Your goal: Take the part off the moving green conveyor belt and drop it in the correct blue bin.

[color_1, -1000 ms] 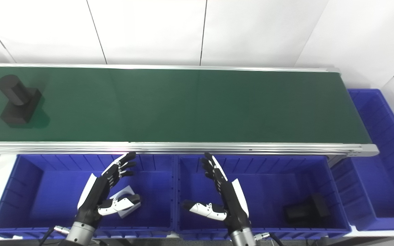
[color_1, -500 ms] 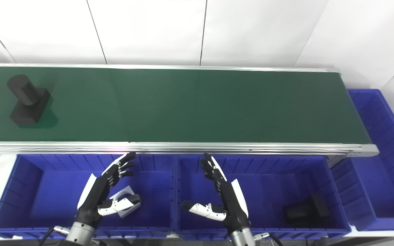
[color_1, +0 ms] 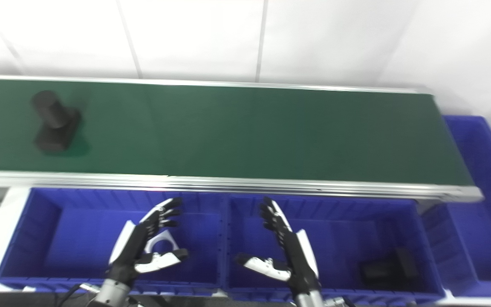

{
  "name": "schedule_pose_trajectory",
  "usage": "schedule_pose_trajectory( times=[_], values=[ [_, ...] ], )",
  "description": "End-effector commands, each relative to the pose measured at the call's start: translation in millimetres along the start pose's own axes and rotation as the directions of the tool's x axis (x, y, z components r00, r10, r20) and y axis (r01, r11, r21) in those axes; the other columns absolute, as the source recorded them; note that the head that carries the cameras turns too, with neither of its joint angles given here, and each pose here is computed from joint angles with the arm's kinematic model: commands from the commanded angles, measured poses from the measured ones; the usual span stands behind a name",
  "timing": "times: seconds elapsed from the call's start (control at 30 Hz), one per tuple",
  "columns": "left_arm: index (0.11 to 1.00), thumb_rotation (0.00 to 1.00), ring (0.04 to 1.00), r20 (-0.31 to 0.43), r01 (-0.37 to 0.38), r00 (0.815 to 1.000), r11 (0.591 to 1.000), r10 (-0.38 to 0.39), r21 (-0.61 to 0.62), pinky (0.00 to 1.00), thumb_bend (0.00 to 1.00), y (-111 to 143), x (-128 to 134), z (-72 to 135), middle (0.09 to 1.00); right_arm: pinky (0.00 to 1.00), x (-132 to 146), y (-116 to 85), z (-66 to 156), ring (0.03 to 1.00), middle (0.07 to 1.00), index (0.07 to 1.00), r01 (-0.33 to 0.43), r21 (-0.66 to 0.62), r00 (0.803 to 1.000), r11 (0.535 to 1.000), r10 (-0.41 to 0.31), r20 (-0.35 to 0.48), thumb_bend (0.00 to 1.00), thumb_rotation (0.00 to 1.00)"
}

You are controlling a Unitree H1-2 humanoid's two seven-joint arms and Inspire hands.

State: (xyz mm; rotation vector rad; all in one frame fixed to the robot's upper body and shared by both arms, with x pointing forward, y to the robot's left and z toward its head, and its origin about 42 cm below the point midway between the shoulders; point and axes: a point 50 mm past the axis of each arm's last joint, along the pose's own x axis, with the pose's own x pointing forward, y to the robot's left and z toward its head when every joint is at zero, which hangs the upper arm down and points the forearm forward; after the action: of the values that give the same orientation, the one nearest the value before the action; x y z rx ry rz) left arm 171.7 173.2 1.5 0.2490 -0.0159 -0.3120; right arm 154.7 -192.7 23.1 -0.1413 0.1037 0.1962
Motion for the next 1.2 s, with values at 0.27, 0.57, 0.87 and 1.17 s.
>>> schedule_pose_trajectory(
  times=[0.27, 0.57, 0.87, 1.17],
  values=[
    [0.795, 0.48, 0.789, 0.058, -0.030, 0.998, 0.998, 0.027, 0.056, 0.68, 0.84, -13, 16, -2, 0.832, 0.88, 2, -11, -1, 0.927, 0.942, 0.968, 0.027, -0.007, 0.990, 1.000, -0.026, 0.138, 0.77, 0.38],
    [0.785, 0.44, 0.777, 0.068, -0.042, 0.997, 0.995, 0.036, 0.091, 0.66, 0.85, -22, 24, -7, 0.820, 0.89, 7, -14, 4, 0.915, 0.923, 0.964, 0.098, 0.007, 0.982, 0.995, -0.098, 0.161, 0.78, 0.38],
    [0.775, 0.43, 0.762, 0.085, -0.058, 0.995, 0.994, 0.050, 0.097, 0.65, 0.84, -33, 32, -6, 0.803, 0.82, 22, -30, 46, 0.856, 0.880, 0.950, 0.179, -0.023, 0.931, 0.984, -0.162, 0.328, 0.79, 0.41],
    [0.768, 0.44, 0.747, 0.114, -0.074, 0.992, 0.990, 0.060, 0.122, 0.66, 0.84, -43, 41, -6, 0.798, 0.79, 57, -57, 119, 0.833, 0.865, 0.928, 0.188, -0.083, 0.805, 0.979, -0.104, 0.585, 0.84, 0.50]
  ],
)
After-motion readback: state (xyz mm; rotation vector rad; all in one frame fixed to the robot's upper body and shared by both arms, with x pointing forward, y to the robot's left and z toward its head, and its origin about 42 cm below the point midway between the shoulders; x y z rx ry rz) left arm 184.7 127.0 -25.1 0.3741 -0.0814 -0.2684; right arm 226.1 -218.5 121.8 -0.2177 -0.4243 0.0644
